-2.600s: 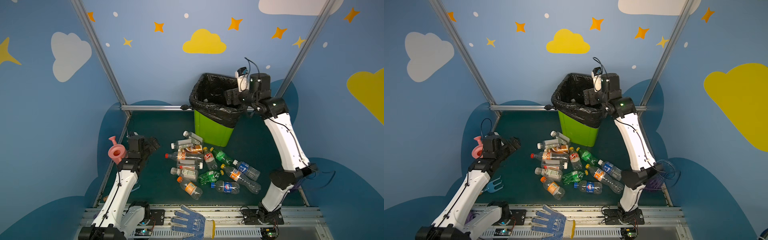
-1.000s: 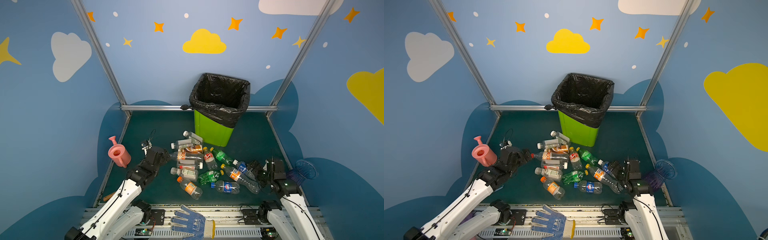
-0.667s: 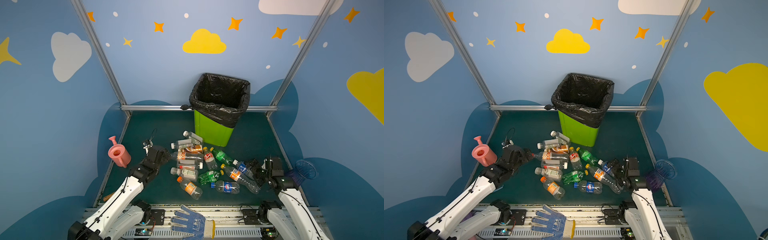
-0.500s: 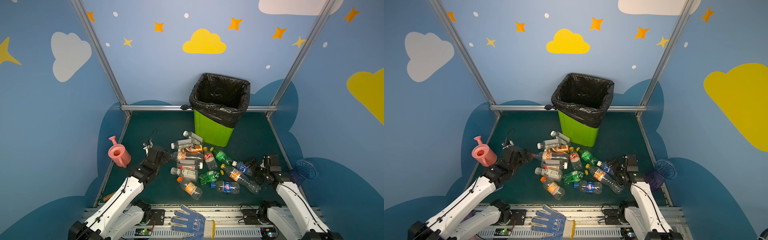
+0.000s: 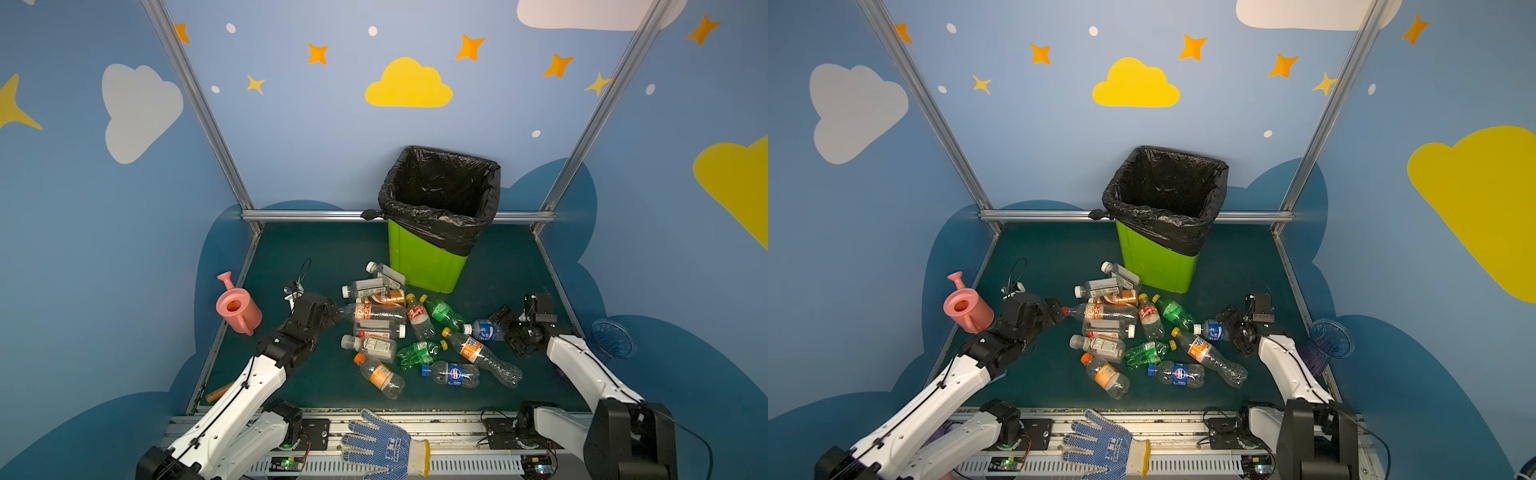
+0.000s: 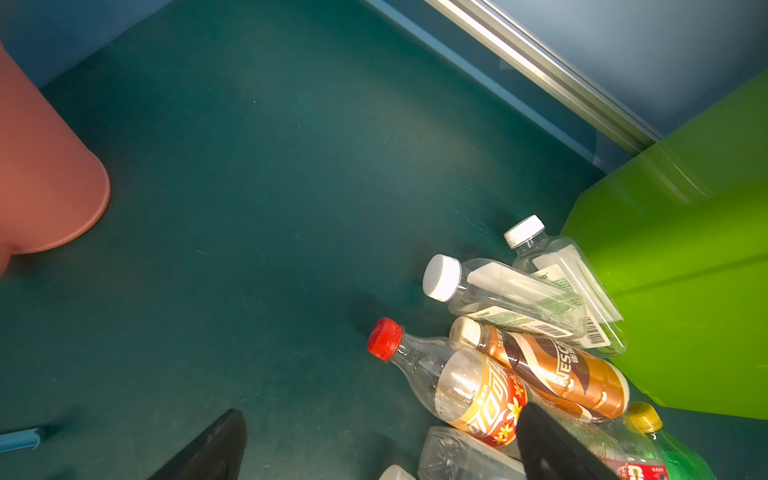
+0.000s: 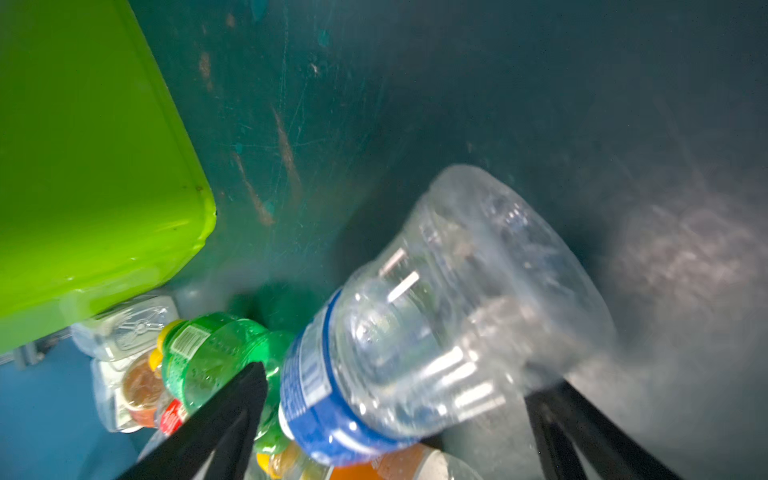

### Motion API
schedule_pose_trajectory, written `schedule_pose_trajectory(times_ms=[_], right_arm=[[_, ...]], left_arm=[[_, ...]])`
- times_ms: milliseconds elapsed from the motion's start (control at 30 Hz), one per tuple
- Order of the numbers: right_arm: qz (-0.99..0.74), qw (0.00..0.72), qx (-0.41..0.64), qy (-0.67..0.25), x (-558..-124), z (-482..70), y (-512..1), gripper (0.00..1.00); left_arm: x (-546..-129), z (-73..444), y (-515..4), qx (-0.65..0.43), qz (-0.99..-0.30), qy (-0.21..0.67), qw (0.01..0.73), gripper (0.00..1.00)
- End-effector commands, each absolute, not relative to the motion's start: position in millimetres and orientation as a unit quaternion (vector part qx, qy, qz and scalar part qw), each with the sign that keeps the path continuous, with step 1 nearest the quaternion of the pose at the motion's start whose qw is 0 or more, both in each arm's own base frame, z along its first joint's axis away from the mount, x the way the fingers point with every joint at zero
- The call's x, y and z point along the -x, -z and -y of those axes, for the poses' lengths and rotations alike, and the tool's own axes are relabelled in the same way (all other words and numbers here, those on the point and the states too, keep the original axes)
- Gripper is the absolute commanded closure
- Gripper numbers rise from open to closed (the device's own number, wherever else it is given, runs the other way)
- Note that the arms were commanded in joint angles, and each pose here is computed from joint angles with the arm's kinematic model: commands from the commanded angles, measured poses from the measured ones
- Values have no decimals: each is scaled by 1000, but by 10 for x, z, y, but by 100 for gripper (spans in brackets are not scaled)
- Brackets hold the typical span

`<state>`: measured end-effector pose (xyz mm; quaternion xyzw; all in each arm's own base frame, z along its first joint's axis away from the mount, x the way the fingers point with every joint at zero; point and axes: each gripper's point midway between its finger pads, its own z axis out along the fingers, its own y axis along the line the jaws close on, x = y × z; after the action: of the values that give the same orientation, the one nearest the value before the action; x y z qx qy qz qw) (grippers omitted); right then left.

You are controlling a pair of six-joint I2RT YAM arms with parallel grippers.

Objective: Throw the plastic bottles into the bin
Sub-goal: 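Close the right gripper on the blue-label clear bottle at the pile edge, then lift the blue-label bottle with the right gripper and drop it into the bin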

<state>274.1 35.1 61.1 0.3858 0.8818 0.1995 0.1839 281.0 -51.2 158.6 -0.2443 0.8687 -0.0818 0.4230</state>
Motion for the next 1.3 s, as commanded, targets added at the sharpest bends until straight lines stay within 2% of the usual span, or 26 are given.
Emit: schedule_pose_trajectory(times_ms=[0,200,333,400,467,567,667,800,933,1033,1100,1167,1233,1267], right_arm=[[-887,185,-372,-201,-2877,-345,-613,10],[-886,162,-374,-218,-3039,-408,-483,18],[-887,167,-368,-226,-3195,-417,-509,27],[-888,173,-360,-229,-3253,-425,-558,35],[-887,194,-345,-237,-3356,-430,-703,48],[-885,242,-316,-242,-3517,-382,-1064,59],[-868,315,-290,-251,-3656,-256,-1717,60],[-815,470,-235,-245,-3606,11,-3139,58],[-722,639,-183,-192,-3001,262,-4823,55],[-648,733,-146,-146,-2430,250,-5758,53],[-608,768,-133,-151,-2220,195,-6121,52],[-574,785,-132,-191,-2249,156,-6312,53],[-566,770,-101,-277,-2583,-10,-6339,55],[-584,738,-81,-327,-2907,-199,-6241,55]], left_arm=[[-2792,484,-1524,250,-870,77,418,0],[-2773,451,-1447,259,-871,74,411,0],[-2762,416,-1441,265,-869,74,411,0],[-2760,389,-1425,271,-868,74,410,0],[-2754,368,-1387,277,-868,76,405,0],[-2762,345,-1362,284,-867,79,402,0],[-2772,311,-1352,291,-865,79,401,0],[-2807,259,-1378,294,-862,76,405,0],[-2839,171,-1384,306,-858,71,408,0],[-2863,132,-1332,315,-857,75,401,0],[-2871,135,-1294,320,-858,79,394,0],[-2884,159,-1258,321,-860,85,389,0],[-2894,188,-1233,322,-861,92,383,0],[-2896,205,-1219,321,-863,95,379,0]])
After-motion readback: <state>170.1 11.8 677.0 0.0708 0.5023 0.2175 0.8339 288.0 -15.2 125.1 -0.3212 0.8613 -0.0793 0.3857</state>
